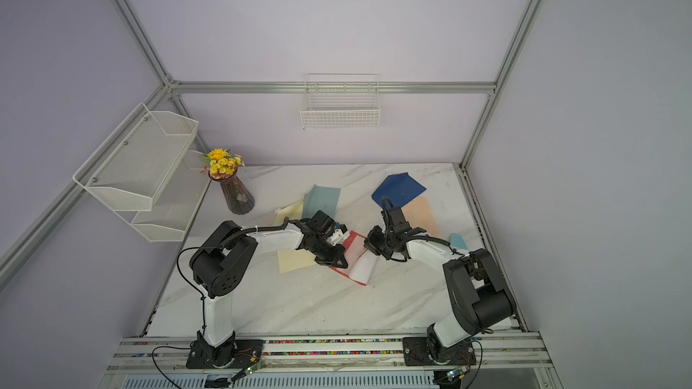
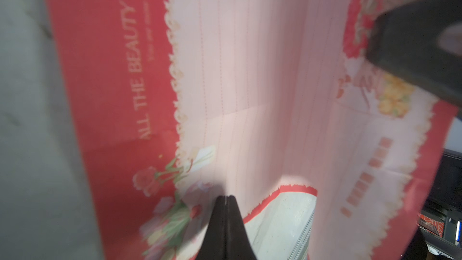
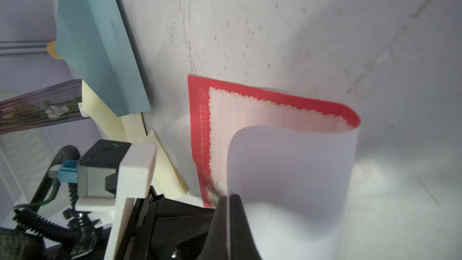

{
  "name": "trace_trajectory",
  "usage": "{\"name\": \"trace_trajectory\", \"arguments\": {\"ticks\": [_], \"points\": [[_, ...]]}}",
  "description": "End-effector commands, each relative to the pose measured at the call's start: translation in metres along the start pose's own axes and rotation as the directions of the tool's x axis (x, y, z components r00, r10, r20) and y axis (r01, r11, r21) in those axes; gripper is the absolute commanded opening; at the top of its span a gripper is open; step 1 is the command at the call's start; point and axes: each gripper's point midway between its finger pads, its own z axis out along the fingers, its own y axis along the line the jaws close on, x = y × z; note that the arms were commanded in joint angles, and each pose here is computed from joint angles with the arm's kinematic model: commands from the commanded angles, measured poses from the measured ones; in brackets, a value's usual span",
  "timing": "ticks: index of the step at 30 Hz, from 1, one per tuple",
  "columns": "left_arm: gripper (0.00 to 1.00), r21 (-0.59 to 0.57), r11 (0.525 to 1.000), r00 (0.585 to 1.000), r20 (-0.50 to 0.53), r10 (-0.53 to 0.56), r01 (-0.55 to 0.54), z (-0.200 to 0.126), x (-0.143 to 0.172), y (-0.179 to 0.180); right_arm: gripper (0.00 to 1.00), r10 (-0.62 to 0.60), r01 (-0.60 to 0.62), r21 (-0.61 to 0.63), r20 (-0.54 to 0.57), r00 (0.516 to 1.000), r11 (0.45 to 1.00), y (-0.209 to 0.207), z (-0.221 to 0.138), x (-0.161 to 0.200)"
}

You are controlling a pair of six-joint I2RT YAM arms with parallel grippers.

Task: Fold the letter paper in half and place it into the envelope
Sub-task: Fold the letter paper at the center of the board.

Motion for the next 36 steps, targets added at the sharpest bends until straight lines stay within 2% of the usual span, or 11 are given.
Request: {"name": "trace_trajectory", "arguments": {"ticks": [1, 8, 12, 16, 19, 21, 23, 27, 31, 36], "points": [[0.00, -0.050, 0.999, 1.000, -0.020, -0.020, 0.019, -0.003, 0.010, 0.008, 0.00, -0.024, 0.026, -0.139, 0.013, 1.000, 0.990, 0.038, 0.004, -0.010], [0.00, -0.057, 0.998, 1.000, -0.028, -0.009, 0.008, -0.005, 0.010, 0.007, 0.01, -0.020, 0.019, -0.159, -0.003, 1.000, 0.987, 0.045, 0.020, -0.019], [0.00, -0.097, 0.995, 0.999, -0.026, 0.024, -0.026, -0.020, 0.006, 0.004, 0.04, -0.015, 0.012, -0.142, -0.020, 1.000, 0.990, 0.039, 0.033, -0.020], [0.13, -0.192, 0.975, 0.994, -0.019, 0.108, -0.110, -0.052, 0.001, 0.000, 0.09, -0.015, 0.011, -0.131, -0.032, 0.999, 0.991, 0.035, 0.041, -0.020], [0.26, -0.253, 0.959, 0.991, 0.002, 0.132, -0.127, -0.078, -0.003, 0.002, 0.24, -0.012, 0.007, -0.114, -0.042, 0.999, 0.993, 0.028, 0.045, -0.019], [0.33, -0.275, 0.953, 0.990, 0.031, 0.136, -0.123, -0.093, -0.005, 0.003, 0.45, -0.016, 0.011, -0.113, -0.047, 0.999, 0.994, 0.027, 0.048, -0.018], [0.38, -0.283, 0.952, 0.988, 0.059, 0.140, -0.118, -0.104, -0.007, 0.002, 0.62, -0.013, 0.007, -0.107, -0.054, 0.998, 0.994, 0.024, 0.051, -0.018], [0.44, -0.262, 0.959, 0.985, 0.098, 0.140, -0.110, -0.111, -0.011, -0.007, 0.86, -0.012, 0.006, -0.103, -0.062, 0.998, 0.995, 0.023, 0.054, -0.018], [0.43, -0.231, 0.968, 0.985, 0.117, 0.128, -0.098, -0.107, -0.019, -0.012, 0.91, -0.022, 0.014, -0.117, -0.069, 0.997, 0.993, 0.032, 0.052, -0.020], [0.35, -0.195, 0.977, 0.986, 0.120, 0.116, -0.091, -0.090, -0.034, -0.013, 0.92, -0.053, 0.046, -0.148, -0.048, 0.997, 0.988, 0.056, 0.032, -0.024]]}}
